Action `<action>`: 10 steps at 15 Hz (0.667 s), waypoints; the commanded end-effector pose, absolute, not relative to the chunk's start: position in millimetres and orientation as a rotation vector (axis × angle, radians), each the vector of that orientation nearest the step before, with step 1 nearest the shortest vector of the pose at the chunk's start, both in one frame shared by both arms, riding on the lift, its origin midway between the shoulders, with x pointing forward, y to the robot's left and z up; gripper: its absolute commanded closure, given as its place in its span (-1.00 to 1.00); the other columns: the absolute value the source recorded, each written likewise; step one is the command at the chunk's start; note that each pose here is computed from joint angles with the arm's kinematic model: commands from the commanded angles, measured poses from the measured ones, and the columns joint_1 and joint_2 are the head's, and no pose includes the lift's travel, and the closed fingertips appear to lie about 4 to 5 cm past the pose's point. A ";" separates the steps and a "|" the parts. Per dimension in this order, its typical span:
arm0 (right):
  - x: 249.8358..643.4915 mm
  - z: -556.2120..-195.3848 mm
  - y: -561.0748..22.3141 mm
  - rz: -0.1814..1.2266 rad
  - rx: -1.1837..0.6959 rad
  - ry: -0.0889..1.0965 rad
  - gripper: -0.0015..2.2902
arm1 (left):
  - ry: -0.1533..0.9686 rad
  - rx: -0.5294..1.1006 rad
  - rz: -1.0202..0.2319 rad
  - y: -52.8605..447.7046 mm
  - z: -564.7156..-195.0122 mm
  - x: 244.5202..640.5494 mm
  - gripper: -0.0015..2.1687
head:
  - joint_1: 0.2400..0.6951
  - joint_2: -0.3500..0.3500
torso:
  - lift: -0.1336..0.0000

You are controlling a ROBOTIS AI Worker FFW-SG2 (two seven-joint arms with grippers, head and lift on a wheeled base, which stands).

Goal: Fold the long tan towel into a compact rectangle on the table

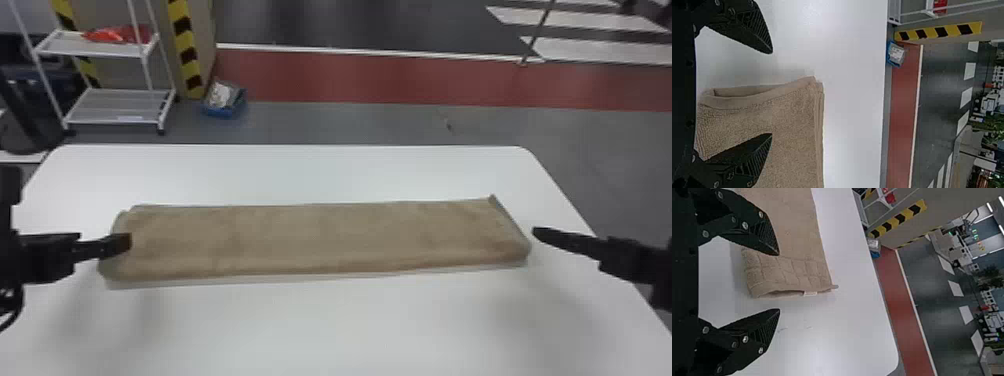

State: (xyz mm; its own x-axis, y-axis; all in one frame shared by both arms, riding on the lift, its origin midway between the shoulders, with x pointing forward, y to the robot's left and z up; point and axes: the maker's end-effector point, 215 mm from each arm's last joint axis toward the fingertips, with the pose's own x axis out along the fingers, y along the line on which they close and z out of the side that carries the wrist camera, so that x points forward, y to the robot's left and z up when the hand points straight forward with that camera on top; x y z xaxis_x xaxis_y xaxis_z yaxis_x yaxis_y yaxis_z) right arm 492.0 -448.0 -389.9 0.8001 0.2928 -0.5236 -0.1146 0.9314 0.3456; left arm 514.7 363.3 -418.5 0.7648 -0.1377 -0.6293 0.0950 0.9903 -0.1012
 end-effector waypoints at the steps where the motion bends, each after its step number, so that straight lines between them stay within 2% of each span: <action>1: 504.3 -374.4 -421.0 0.277 0.317 0.551 -0.94 | 0.691 -0.046 -0.129 359.7 -425.6 523.8 -0.84 | 1.00 -0.27 | -0.91; 3: 518.0 -371.1 -376.5 0.352 0.332 0.540 -0.90 | 0.706 -0.046 -0.141 356.0 -432.6 532.4 -0.75 | 1.00 -0.22 | -0.91; 5: 531.5 -373.2 -322.6 0.422 0.314 0.546 -0.89 | 0.719 -0.050 -0.142 355.4 -437.3 538.8 -0.74 | 1.00 -0.13 | -0.91; 7: 536.2 -383.7 -285.4 0.464 0.283 0.573 -0.89 | 0.727 -0.047 -0.141 354.7 -439.8 543.2 -0.52 | 1.00 -0.01 | -0.91; 8: 539.0 -385.9 -269.8 0.485 0.258 0.579 -0.89 | 0.729 -0.048 -0.140 355.9 -440.7 543.5 -0.51 | 1.00 0.05 | -0.91; 10: 543.6 -387.3 -249.4 0.508 0.233 0.587 -0.88 | 0.737 -0.043 -0.128 359.5 -443.5 542.7 -0.10 | 1.00 0.20 | -0.91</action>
State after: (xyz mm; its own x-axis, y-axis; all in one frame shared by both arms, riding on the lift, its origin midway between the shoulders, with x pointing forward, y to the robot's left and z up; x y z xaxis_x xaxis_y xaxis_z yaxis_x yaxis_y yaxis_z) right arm 541.0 -265.4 -385.0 0.7278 0.5080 -0.4608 -0.3692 0.8564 0.3610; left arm 543.3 358.1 -441.9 0.7360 -0.1355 -0.6633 0.1045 0.9908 -0.0864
